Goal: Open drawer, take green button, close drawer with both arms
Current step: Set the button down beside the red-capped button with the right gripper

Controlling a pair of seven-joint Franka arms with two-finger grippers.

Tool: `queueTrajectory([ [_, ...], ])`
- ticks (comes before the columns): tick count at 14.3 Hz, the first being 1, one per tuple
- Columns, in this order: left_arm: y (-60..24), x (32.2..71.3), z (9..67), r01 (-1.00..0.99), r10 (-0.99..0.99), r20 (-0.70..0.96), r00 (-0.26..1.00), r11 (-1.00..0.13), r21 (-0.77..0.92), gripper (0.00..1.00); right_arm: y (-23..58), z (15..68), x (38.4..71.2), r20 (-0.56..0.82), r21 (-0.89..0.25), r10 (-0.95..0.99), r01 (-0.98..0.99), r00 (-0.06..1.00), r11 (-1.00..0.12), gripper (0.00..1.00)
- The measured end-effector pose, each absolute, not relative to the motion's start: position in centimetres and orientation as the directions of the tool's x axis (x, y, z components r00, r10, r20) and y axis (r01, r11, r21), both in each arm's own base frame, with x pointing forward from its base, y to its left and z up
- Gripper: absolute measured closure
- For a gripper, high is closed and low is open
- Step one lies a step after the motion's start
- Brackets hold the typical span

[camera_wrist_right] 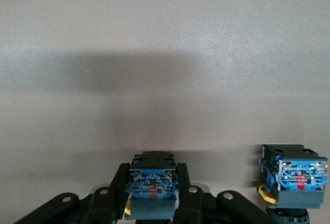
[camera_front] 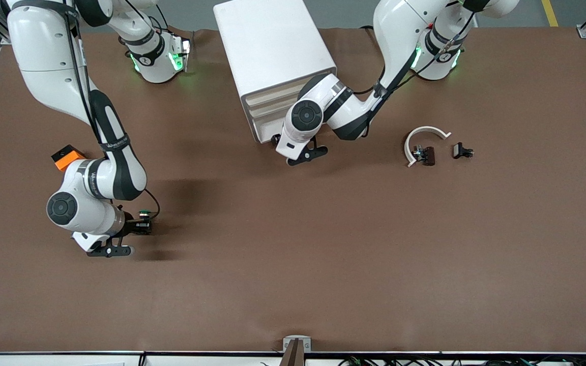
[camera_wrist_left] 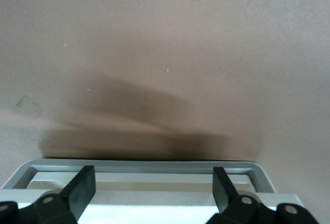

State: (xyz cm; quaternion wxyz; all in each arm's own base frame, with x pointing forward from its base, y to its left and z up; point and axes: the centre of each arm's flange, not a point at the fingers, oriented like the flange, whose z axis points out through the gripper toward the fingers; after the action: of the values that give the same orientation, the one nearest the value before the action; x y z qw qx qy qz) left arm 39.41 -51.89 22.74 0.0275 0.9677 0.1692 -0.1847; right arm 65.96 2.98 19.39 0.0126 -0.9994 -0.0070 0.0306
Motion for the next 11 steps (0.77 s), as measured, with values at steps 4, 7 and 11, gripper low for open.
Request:
queueTrajectory([
  [4,-52.5,37.8,21.9,0.336,0.315,-0.406,0.858,-0.942,-0.02,0.0,2.9,19.5,66.0,-0.06,-0.024,-0.002,-0.003,0.998,-1.0,0.34],
  [7,-52.7,37.4,21.7,0.345,0.32,-0.425,0.847,-0.938,-0.02,0.0,2.9,19.6,66.0,-0.059,-0.025,-0.002,-0.004,0.998,-1.0,0.06],
  [11,-52.8,37.0,21.3,0.361,0.332,-0.45,0.829,-0.932,-0.024,0.0,3.2,23.1,66.3,-0.071,-0.032,0.007,0.004,0.997,-0.999,0.0],
])
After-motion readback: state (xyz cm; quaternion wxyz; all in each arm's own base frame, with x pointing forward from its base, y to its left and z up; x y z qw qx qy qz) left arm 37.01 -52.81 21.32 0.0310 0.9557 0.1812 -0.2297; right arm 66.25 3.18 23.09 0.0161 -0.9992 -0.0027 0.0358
